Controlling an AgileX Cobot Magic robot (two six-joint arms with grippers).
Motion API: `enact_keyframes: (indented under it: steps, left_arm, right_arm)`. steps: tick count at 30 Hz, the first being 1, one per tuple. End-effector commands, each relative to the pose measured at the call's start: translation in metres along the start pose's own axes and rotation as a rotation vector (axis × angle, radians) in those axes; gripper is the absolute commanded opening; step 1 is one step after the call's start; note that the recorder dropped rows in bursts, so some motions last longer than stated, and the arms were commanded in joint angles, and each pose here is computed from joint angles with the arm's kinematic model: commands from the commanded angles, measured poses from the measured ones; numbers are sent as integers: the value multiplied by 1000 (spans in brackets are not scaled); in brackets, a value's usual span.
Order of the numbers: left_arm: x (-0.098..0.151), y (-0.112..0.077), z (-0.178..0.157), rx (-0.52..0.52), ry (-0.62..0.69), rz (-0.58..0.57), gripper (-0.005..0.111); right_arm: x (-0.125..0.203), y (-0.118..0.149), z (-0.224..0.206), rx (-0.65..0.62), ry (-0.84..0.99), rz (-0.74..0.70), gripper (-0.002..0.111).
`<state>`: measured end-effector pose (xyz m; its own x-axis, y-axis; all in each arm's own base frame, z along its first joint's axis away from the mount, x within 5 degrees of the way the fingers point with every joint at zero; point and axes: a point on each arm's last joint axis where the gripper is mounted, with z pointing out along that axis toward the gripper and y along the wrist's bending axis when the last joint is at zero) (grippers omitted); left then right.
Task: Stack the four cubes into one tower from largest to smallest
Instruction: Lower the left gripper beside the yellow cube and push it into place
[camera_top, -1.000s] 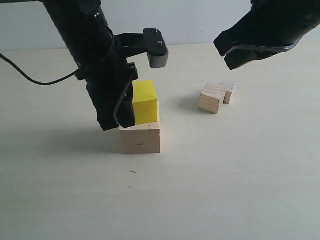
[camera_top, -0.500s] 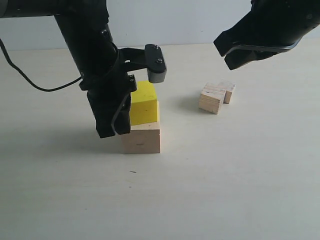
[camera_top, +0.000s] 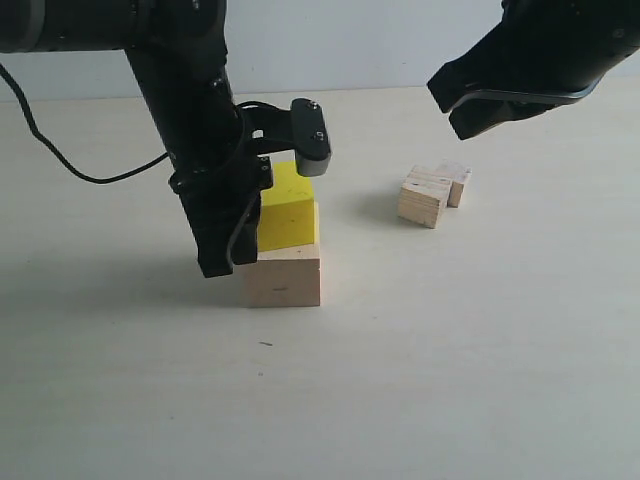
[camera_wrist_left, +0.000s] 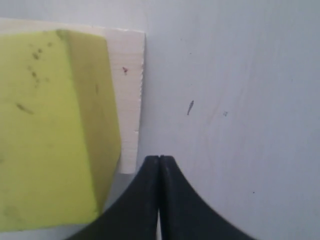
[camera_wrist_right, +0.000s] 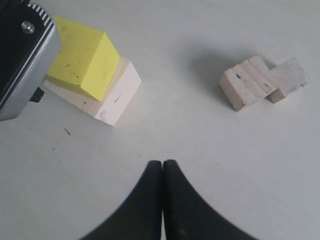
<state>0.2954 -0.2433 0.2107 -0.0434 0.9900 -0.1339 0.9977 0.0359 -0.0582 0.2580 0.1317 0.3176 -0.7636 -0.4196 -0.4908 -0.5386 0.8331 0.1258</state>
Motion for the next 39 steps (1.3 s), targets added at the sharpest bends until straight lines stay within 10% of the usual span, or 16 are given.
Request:
enact_keyframes:
  steps: [1, 27, 39]
  left_arm:
    - [0, 2, 2, -15, 0, -3, 0]
    - [5, -5, -3, 56, 23, -47, 0]
    - [12, -25, -69, -86, -84, -140, 0]
  right_arm:
    - [1, -1, -2, 2, -9, 4, 0]
    - [1, -1, -2, 2, -9, 4, 0]
    - [-7, -11, 2, 109, -74, -71, 0]
